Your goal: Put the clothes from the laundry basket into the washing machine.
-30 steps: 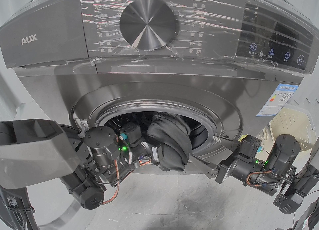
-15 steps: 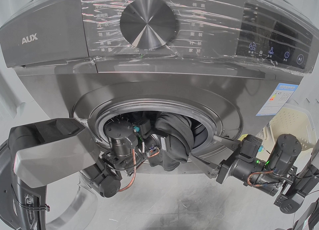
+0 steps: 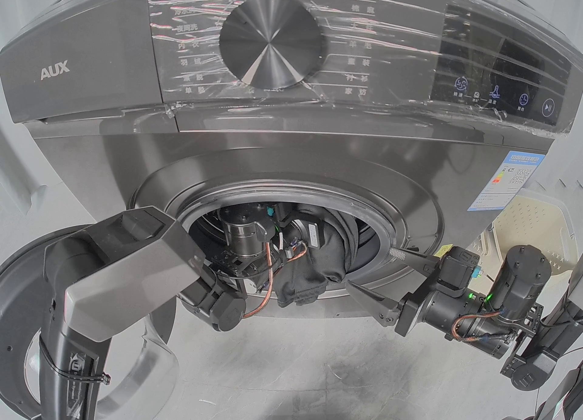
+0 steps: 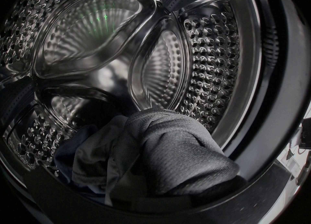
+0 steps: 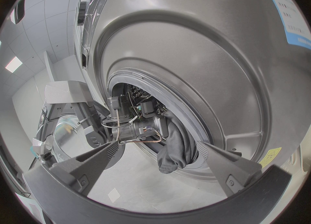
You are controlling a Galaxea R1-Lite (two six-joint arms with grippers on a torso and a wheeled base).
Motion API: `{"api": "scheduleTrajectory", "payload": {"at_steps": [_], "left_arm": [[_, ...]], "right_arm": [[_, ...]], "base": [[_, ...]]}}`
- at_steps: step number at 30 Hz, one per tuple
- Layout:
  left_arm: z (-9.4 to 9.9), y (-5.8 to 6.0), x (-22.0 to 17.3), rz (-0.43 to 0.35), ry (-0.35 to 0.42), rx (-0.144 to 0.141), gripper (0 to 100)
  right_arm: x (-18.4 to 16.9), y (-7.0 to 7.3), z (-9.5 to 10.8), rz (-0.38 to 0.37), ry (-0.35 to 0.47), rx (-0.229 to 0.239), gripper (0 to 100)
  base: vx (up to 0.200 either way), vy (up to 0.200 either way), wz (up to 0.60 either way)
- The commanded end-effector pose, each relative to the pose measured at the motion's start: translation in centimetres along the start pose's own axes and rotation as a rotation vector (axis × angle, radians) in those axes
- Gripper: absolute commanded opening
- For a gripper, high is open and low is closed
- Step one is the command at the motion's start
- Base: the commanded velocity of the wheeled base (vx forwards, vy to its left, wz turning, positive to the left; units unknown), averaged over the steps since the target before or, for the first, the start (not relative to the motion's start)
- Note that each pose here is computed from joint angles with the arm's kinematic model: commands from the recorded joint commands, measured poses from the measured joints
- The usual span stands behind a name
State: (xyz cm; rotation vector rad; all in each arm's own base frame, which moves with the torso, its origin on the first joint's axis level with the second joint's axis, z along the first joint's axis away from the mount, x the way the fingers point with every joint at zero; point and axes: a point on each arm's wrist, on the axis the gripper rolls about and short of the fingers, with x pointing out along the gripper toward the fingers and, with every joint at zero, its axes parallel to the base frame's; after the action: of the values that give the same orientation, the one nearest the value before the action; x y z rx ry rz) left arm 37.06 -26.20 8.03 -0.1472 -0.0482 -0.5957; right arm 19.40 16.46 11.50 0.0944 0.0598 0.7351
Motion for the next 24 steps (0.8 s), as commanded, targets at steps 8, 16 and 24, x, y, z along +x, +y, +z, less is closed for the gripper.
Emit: {"api": "scheduleTrajectory", "payload": {"at_steps": [8,16,24], "left_arm": [[-0.9,2.4,4.8,0.113,-0.101,-0.014,0],[1.8,3.9,6.4,0.201,-0.159,-0.051,0],[2.0,4.0,6.4,0.209,-0.164,-0.056,100]], "right_arm": [[0.1,0.0,-0.2,0.000,0.009,0.001,100],[0.1,0.0,-0.3,0.001,0.011,0.001,100],[0.1,0.0,-0.2,0.002,0.008,0.001,100]], "base": [[0.000,0.000,0.00],[0.000,0.000,0.00],[0.000,0.000,0.00]]}}
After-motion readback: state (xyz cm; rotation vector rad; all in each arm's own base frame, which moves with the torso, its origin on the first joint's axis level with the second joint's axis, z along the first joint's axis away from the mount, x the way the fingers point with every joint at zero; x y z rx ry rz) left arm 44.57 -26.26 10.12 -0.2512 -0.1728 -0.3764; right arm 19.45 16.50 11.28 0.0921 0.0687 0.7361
